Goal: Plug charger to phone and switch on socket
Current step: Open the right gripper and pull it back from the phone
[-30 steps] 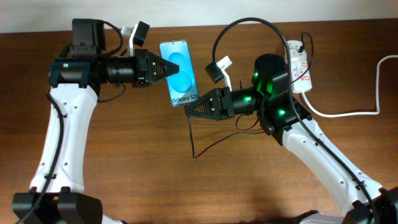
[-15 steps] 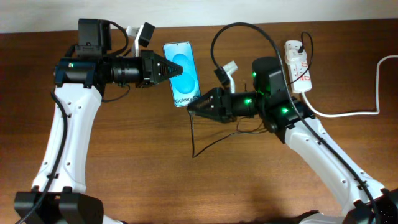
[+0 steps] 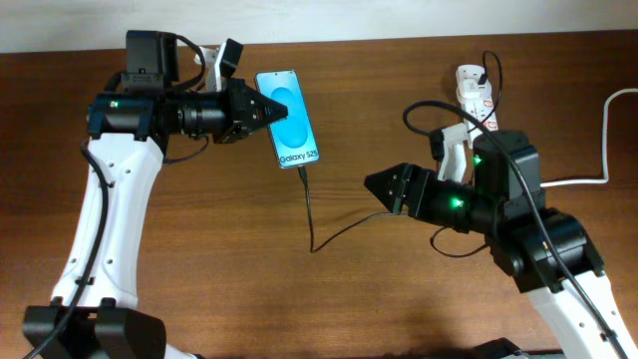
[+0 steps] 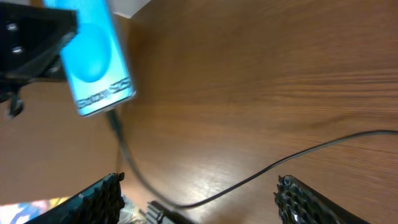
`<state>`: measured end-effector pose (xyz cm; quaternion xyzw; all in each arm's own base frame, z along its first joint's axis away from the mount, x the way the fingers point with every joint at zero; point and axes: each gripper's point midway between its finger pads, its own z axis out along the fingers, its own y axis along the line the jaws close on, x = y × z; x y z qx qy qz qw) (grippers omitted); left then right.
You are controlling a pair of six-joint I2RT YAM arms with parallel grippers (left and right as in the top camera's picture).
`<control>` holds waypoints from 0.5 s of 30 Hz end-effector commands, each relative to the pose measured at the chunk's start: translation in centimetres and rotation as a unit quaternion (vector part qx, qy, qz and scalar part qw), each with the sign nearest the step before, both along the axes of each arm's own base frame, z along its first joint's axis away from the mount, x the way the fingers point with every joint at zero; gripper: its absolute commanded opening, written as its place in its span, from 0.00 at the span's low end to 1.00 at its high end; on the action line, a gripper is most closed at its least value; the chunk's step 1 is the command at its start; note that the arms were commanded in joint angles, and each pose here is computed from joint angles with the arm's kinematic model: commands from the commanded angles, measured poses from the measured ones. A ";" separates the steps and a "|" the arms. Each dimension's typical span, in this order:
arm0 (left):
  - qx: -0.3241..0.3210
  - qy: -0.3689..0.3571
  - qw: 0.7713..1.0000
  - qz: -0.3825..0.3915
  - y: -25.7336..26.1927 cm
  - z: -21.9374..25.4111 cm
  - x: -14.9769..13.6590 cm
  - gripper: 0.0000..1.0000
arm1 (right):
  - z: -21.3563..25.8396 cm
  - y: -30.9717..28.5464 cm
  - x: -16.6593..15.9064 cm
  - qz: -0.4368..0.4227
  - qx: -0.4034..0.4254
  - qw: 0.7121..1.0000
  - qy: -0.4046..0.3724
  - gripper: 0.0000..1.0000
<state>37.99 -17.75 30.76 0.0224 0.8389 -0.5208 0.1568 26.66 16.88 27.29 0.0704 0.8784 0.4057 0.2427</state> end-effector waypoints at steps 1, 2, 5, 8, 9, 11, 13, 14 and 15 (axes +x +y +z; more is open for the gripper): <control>-0.077 0.065 0.995 -0.026 -1.3 2.2 -1.7 0.00 | 0.0 -1.3 0.2 -0.023 -0.030 0.999 -0.019 0.77; -0.090 0.071 0.993 -0.037 -1.5 2.5 -2.1 0.00 | -0.3 -1.5 0.1 -0.027 -0.038 0.999 -0.014 0.77; -0.076 0.088 0.992 -0.043 -2.0 1.7 -3.0 0.00 | -0.9 -2.1 -0.5 -0.031 -0.057 0.998 0.000 0.77; -0.003 0.099 0.995 -0.020 -1.1 -1.1 -3.4 0.00 | -0.9 -2.9 -0.9 -0.043 -0.078 0.996 0.005 0.77; 0.009 0.088 0.996 -0.019 -0.9 -1.5 -3.2 0.00 | -0.8 -2.9 -0.9 -0.042 -0.078 0.996 0.003 0.77; 0.037 0.085 0.996 -0.002 -0.4 -2.3 -2.7 0.00 | -0.8 -2.9 -1.0 -0.043 -0.078 0.996 0.004 0.77; 0.061 0.064 0.996 -0.004 0.0 -3.1 -2.3 0.00 | -0.8 -2.9 -1.0 -0.042 -0.078 0.996 0.005 0.77; 0.069 0.065 0.995 -0.001 0.1 -3.6 -2.0 0.00 | -0.8 -2.9 -1.0 -0.042 -0.078 0.996 0.005 0.77; 0.071 0.064 0.995 -0.006 0.1 -4.1 -1.8 0.00 | -0.8 -2.9 -1.0 -0.043 -0.078 0.996 0.005 0.77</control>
